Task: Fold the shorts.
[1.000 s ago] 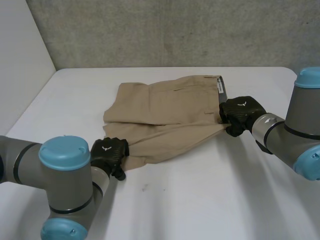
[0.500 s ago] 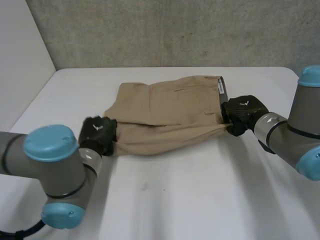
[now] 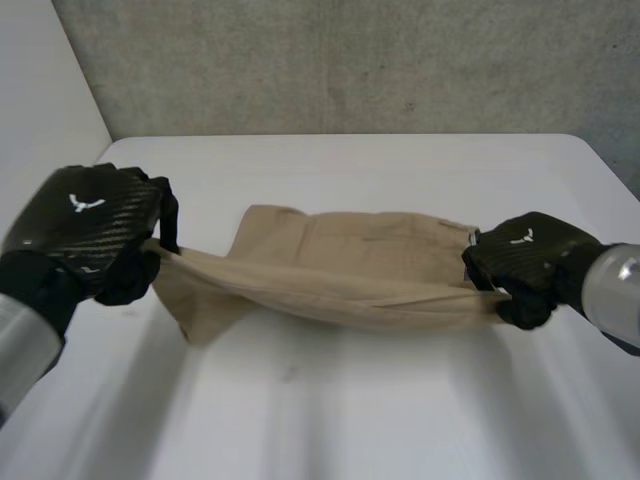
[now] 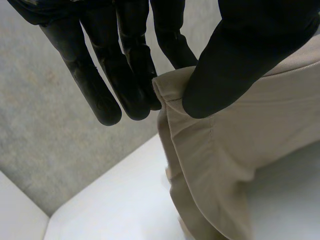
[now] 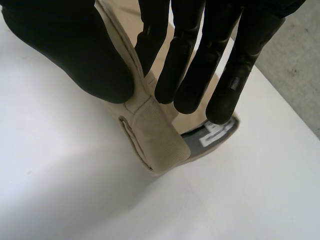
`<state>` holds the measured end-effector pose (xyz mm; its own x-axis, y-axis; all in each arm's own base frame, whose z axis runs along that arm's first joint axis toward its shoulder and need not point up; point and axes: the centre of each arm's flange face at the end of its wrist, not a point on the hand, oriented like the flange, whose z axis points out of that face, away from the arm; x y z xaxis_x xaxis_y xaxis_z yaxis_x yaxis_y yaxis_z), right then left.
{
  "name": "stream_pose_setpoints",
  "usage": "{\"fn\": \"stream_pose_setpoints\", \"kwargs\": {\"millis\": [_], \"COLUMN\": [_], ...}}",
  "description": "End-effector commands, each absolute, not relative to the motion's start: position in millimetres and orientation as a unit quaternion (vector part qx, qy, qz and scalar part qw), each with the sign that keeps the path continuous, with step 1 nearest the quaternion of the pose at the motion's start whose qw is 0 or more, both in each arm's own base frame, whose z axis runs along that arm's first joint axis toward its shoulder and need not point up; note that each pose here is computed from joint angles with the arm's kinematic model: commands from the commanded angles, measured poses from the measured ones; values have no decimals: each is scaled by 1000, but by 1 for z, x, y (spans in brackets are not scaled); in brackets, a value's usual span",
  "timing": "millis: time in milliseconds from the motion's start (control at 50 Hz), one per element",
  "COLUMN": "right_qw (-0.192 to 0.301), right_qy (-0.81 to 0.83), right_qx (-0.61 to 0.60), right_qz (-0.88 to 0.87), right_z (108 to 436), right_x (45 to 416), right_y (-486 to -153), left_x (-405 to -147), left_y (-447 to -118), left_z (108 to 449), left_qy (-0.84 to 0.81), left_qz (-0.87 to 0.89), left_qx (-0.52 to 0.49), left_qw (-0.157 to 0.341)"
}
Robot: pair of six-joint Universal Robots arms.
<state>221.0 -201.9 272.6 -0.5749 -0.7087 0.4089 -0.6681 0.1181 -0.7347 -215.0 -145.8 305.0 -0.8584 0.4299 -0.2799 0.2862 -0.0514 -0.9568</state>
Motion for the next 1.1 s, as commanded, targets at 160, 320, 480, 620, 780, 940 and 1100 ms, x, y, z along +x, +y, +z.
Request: {"fn": "stream_pose_setpoints", "kwargs": {"millis": [160, 320, 480, 620, 780, 940, 1100], "right_qw": [12, 16, 18, 49, 63, 58, 65], "right_qy": [737, 741, 673, 563, 588, 649, 708], "right_qx": [-503, -503, -378, -293, -303, -332, -351], "right_qz": [-452, -445, -636, -771, -748, -682, -609], "right_z": [252, 222, 317, 405, 401, 352, 297], "right_x": [215, 228, 245, 248, 248, 243, 239], "right_y": [-195, -230, -299, -299, -276, -260, -248], "left_x": [-219, -245, -271, -270, -258, -244, -225], "left_y": [-177, -231, -293, -280, -244, -216, -174], "left_z": [243, 225, 340, 428, 424, 378, 302], "left_qy": [-746, -728, -566, -453, -474, -542, -633], "left_qz": [608, 629, 797, 877, 865, 820, 745], "left_qx": [-269, -271, -205, -144, -138, -161, -192], "left_qw": [42, 41, 48, 69, 94, 89, 83]}}
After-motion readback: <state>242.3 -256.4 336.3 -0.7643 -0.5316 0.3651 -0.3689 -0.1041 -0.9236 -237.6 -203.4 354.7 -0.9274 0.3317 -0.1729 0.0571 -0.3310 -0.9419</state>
